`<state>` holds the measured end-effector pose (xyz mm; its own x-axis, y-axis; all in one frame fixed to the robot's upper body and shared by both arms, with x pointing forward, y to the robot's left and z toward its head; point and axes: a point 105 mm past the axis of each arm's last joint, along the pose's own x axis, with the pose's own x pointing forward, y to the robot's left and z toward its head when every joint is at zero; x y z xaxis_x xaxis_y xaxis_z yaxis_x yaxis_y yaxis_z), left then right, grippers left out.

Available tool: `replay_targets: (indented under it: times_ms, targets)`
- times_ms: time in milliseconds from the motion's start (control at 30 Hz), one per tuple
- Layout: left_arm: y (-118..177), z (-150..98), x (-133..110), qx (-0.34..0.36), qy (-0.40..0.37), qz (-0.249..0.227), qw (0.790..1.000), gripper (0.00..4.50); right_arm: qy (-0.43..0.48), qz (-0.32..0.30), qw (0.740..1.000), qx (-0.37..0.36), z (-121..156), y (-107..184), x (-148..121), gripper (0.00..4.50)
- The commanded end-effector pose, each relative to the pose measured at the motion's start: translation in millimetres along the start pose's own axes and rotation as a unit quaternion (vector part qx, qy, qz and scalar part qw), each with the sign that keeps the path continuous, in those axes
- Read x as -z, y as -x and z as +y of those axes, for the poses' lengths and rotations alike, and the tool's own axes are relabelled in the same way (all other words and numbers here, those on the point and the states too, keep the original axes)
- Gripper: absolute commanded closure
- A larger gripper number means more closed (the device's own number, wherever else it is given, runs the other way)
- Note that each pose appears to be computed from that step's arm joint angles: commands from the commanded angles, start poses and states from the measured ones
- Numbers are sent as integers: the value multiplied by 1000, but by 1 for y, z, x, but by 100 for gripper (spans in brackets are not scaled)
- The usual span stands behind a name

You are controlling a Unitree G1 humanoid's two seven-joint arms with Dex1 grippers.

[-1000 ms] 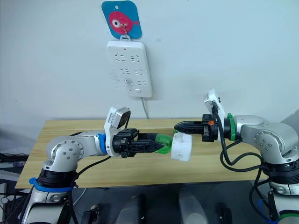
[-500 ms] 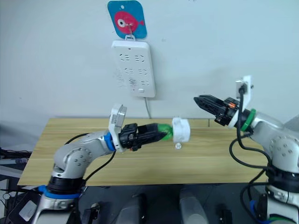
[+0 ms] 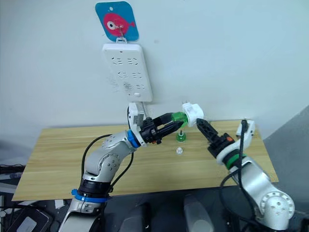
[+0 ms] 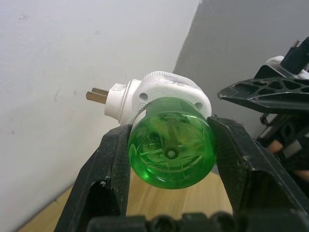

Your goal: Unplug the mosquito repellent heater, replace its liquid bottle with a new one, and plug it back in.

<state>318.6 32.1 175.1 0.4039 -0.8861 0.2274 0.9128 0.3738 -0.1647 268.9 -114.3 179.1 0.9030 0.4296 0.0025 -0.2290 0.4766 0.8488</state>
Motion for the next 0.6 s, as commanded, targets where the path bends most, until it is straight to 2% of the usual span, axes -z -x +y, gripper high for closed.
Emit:
replay_targets:
  times_ms: [33, 300, 600]
  targets:
    - [-4, -5, -13, 7, -22, -23, 999, 226, -15, -30, 999, -11, 14, -1, -6, 0]
    - [-4, -9, -12, 11, -9, -26, 1000, 226, -35, -50, 998, -27, 19, -12, -13, 0]
    - [-7, -10, -17, -2, 40, -46, 998, 226, -44, -35, 997, -59, 28, -27, -9, 0]
